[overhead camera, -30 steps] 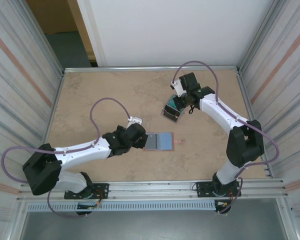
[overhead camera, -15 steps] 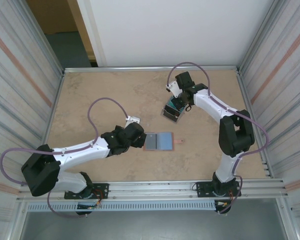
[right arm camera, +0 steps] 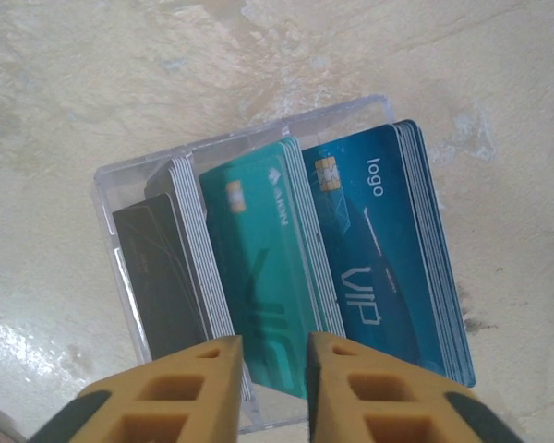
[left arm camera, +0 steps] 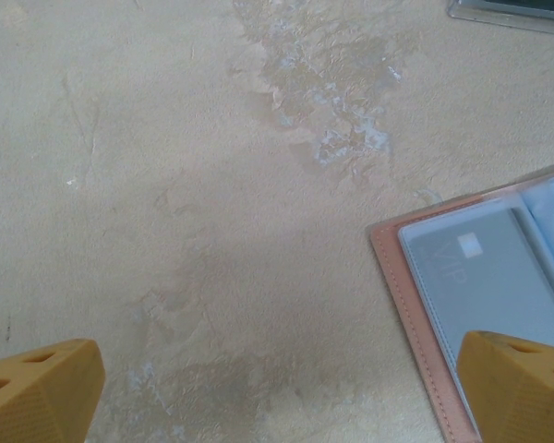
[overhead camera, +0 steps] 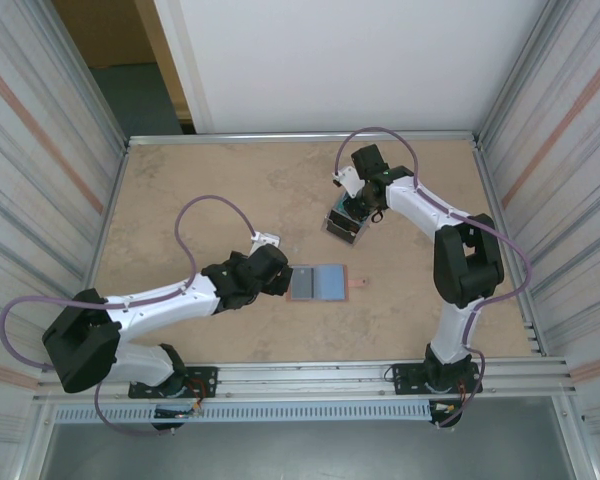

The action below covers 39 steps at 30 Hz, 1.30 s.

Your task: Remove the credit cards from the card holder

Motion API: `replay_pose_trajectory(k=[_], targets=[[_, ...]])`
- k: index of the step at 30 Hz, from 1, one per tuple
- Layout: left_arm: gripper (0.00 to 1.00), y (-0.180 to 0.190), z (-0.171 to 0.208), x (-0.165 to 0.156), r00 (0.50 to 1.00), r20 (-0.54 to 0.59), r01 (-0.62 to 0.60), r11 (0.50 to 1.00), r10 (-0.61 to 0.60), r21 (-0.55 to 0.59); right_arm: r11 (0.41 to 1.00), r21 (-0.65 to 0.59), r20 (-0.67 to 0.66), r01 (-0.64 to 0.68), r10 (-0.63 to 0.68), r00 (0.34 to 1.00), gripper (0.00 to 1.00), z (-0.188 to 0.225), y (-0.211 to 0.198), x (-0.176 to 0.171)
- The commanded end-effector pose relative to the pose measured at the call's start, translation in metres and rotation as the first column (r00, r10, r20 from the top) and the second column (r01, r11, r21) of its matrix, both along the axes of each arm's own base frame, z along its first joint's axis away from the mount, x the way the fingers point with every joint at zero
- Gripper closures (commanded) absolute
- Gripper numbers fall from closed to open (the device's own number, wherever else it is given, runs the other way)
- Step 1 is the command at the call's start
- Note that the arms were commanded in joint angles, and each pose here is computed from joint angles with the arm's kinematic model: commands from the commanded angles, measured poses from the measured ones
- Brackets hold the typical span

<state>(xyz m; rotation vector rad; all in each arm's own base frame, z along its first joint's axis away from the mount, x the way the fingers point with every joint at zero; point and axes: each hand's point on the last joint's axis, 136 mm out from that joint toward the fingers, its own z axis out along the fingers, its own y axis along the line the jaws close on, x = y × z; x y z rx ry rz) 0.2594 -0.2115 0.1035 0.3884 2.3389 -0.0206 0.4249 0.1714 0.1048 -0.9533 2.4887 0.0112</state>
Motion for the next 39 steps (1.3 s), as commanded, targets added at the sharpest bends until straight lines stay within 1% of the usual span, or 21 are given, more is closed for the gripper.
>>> replay_pose_trajectory(k=[1, 5, 7, 9, 10, 11, 12, 13, 18, 20, 24, 28, 31, 34, 35, 39], targets=[[0.01, 0.008, 0.001, -0.002, 1.0, -0.008, -0.021, 1.0, 0.021, -0.005, 1.0, 0.024, -0.013, 0.012, -0.011, 1.0, 0.71, 0.006, 0.001, 0.0], [0.01, 0.008, 0.004, -0.001, 1.0, 0.0, -0.025, 1.0, 0.025, -0.013, 0.998, 0.062, 0.017, 0.03, -0.031, 0.999, 0.67, 0.021, 0.001, -0.004], [0.01, 0.009, 0.006, -0.001, 1.0, 0.005, -0.027, 0.999, 0.027, -0.02, 0.995, 0.099, 0.031, 0.032, -0.035, 0.999, 0.57, 0.033, 0.004, -0.008], [0.01, 0.009, 0.008, -0.001, 1.0, 0.012, -0.029, 0.999, 0.029, -0.023, 0.99, 0.14, 0.045, 0.036, -0.043, 0.998, 0.5, 0.044, 0.006, -0.015], [0.01, 0.01, 0.009, -0.001, 0.999, 0.016, -0.029, 0.999, 0.03, -0.026, 0.986, 0.165, 0.054, 0.039, -0.048, 0.997, 0.43, 0.052, 0.007, -0.019], [0.02, 0.01, 0.01, -0.001, 0.999, 0.018, -0.03, 0.999, 0.031, -0.028, 0.981, 0.19, 0.063, 0.04, -0.052, 0.997, 0.34, 0.058, 0.008, -0.024], [0.01, 0.01, 0.011, -0.001, 0.999, 0.02, -0.029, 0.999, 0.03, -0.031, 0.976, 0.212, 0.071, 0.041, -0.057, 0.996, 0.05, 0.063, 0.008, -0.028], [0.01, 0.01, 0.012, -0.001, 0.999, 0.024, -0.03, 0.999, 0.03, -0.036, 0.97, 0.238, 0.083, 0.044, -0.066, 0.994, 0.01, 0.07, 0.009, -0.033], [0.01, 0.012, 0.016, -0.003, 0.999, 0.033, -0.033, 0.998, 0.035, -0.056, 0.926, 0.37, 0.139, 0.074, -0.134, 0.981, 0.01, 0.102, 0.006, -0.059], [0.01, 0.014, 0.017, -0.004, 0.999, 0.035, -0.039, 0.997, 0.041, -0.066, 0.901, 0.43, 0.169, 0.065, -0.15, 0.974, 0.01, 0.117, 0.004, -0.074], [0.01, 0.018, 0.017, -0.008, 0.998, 0.035, -0.046, 0.995, 0.049, -0.092, 0.86, 0.507, 0.23, 0.053, -0.194, 0.954, 0.01, 0.135, -0.005, -0.104], [0.01, 0.022, 0.019, -0.013, 0.997, 0.039, -0.057, 0.99, 0.063, -0.13, 0.779, 0.627, 0.296, 0.011, -0.251, 0.922, 0.01, 0.158, -0.013, -0.136], [0.01, 0.027, 0.021, -0.016, 0.996, 0.049, -0.066, 0.985, 0.075, -0.162, 0.737, 0.676, 0.285, 0.025, -0.292, 0.913, 0.01, 0.163, -0.019, -0.15], [0.01, 0.031, 0.023, -0.02, 0.995, 0.056, -0.072, 0.98, 0.084, -0.186, 0.714, 0.698, 0.223, 0.057, -0.292, 0.93, 0.01, 0.159, -0.017, -0.159], [0.02, 0.033, 0.023, -0.021, 0.995, 0.058, -0.074, 0.979, 0.087, -0.192, 0.712, 0.7, 0.204, 0.064, -0.285, 0.937, 0.01, 0.156, -0.016, -0.161], [0.01, 0.041, 0.025, -0.025, 0.992, 0.067, -0.092, 0.972, 0.108, -0.214, 0.688, 0.725, 0.207, -0.01, -0.204, 0.957, 0.01, 0.155, 0.007, -0.17]])
